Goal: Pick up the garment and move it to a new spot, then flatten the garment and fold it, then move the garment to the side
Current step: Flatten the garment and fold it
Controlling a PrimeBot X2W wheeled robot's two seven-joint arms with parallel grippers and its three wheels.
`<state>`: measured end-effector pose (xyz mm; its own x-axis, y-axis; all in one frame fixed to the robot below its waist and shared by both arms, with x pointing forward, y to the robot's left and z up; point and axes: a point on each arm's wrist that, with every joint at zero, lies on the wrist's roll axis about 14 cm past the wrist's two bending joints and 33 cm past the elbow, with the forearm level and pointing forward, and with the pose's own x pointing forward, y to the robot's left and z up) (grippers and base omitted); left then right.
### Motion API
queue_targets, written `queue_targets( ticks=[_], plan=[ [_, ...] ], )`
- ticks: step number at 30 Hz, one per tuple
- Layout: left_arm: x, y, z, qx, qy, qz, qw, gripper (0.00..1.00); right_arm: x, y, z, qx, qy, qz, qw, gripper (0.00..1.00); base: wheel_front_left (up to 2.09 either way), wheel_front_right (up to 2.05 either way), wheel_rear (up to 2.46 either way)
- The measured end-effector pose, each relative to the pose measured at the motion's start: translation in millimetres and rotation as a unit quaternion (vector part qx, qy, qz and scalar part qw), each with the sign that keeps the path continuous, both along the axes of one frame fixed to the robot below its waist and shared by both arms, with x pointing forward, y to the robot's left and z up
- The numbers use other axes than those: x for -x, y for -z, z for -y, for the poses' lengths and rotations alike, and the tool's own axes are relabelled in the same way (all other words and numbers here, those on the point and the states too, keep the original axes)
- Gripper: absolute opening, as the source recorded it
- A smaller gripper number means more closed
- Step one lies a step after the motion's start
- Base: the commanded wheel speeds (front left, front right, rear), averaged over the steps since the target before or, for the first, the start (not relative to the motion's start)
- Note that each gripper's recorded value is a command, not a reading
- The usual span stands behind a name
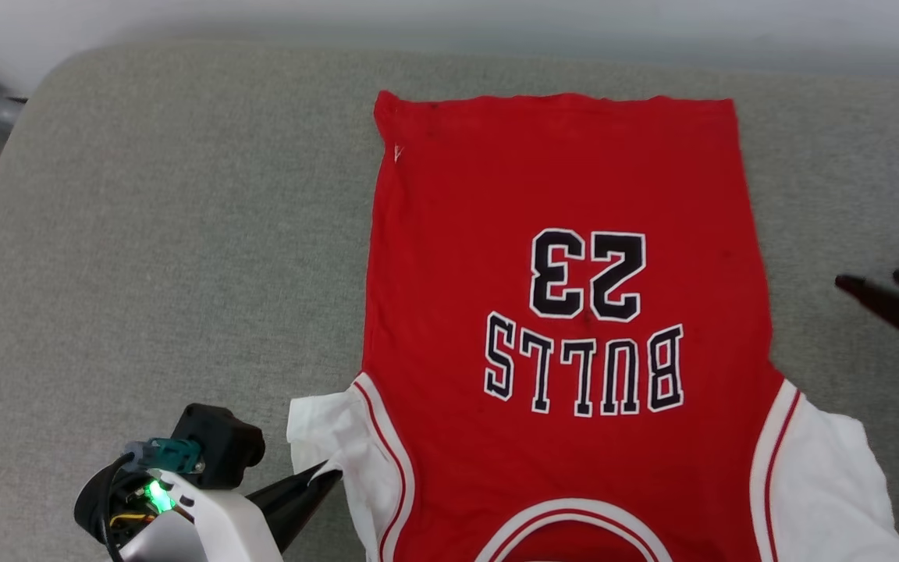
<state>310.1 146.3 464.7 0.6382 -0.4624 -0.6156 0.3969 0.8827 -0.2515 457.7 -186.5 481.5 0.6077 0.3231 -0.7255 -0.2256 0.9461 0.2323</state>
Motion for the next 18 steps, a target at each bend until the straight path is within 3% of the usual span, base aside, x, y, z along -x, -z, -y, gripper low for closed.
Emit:
queue_targets(
  ticks=[11,18],
  plan=[
    [-19,9,-5,-0.013,-0.007,-0.013,1.000,0.00,-115,26,-33,0.056,-0.008,-0.052,0.997,1.00,0.00,0.00,0.00],
    [-18,24,-16,-0.024,-0.033,-0.044,0.998,0.00,-160,65,-53,0.078,-0.005,-0.089,0.993,1.00,0.00,0.00,0.00]
  ],
)
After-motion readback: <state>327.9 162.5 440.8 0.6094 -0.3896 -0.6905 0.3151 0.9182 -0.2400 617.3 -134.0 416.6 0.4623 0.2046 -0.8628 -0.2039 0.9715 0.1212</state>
